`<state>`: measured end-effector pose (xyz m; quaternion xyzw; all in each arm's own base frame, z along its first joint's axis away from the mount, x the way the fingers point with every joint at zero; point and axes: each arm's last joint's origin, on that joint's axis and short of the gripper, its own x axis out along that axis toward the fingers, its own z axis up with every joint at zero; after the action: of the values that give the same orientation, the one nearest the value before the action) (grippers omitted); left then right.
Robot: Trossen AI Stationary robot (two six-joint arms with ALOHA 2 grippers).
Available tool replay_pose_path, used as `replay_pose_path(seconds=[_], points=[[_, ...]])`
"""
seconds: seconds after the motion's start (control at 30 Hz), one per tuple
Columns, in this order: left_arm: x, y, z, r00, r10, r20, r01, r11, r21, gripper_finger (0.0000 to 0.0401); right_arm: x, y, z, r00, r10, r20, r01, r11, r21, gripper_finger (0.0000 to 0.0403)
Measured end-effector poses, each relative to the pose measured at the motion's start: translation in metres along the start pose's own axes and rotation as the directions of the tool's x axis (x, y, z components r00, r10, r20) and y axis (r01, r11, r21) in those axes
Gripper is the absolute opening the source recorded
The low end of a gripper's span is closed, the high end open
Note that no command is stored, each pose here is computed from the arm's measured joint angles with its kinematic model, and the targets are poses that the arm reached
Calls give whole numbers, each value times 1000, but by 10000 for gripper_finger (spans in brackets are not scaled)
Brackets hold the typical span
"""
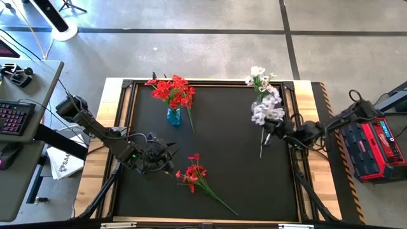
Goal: Sort flowers into vase by color
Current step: Put the white flowers into the transparent vase
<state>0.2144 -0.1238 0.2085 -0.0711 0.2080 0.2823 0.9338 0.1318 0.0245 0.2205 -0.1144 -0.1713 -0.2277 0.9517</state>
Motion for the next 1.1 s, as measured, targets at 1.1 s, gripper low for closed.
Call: replay_pose_path(seconds=[1.1], points=[[0,0,0,1000,2,2,-2,1000,-3,138,29,-80,-29,844,-533,-66,522,843,-133,0]])
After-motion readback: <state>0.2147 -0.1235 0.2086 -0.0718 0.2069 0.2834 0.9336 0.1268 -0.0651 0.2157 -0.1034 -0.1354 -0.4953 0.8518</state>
